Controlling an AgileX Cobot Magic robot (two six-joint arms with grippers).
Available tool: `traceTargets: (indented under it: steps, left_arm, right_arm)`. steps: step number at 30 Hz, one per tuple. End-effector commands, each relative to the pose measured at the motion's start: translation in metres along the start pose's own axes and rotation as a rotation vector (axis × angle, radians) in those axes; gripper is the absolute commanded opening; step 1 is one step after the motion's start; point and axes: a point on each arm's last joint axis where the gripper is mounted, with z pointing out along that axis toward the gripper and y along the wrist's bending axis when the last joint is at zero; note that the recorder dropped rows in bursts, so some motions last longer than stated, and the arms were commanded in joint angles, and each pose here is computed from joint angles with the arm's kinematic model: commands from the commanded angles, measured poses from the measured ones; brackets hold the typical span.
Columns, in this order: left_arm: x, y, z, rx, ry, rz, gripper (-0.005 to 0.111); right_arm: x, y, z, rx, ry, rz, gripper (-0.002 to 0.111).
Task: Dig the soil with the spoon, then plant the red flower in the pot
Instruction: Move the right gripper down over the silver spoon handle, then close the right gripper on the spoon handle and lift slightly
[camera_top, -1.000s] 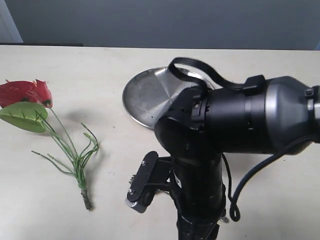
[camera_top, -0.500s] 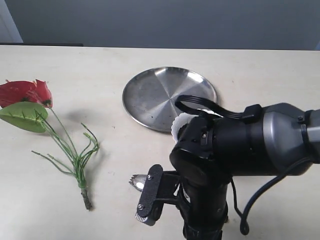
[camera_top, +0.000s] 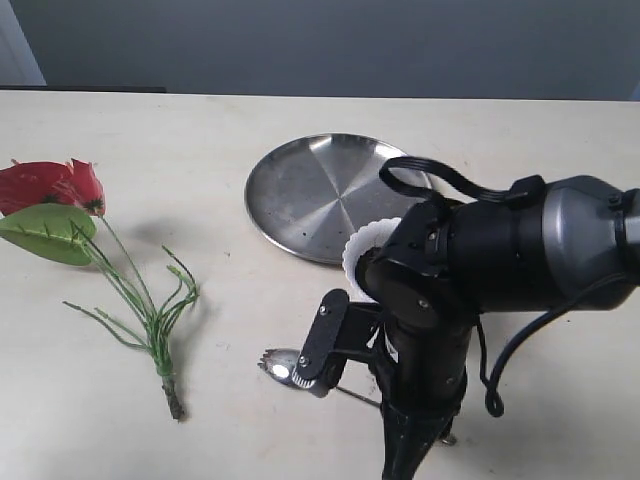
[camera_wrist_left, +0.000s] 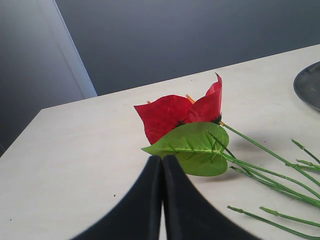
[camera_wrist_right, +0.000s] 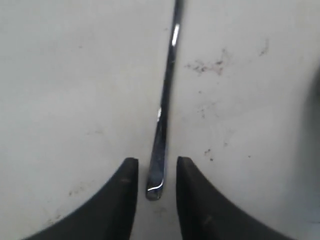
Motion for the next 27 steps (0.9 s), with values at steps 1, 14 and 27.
traceTargets:
  steps: [1,14,27]
  left_arm:
    - [-0.001,0.0,-0.0002,0.0,-0.014,-0.006,0.0]
    - [-0.001,0.0,-0.0002,0.0,-0.014,-0.006,0.0]
    - [-0.001,0.0,-0.0002,0.0,-0.014,-0.006,0.0]
  right_arm:
    - [-0.0005,-0.0033,0.0004,-0.023,-0.031,0.048,0.044]
    - [-0.0075,-0.0036,-0.0001,-0.021,-0.108,0.055,0.048]
    - [-0.0088,-0.0041,-0.0002,-0.016,-0.123,0.056,0.048]
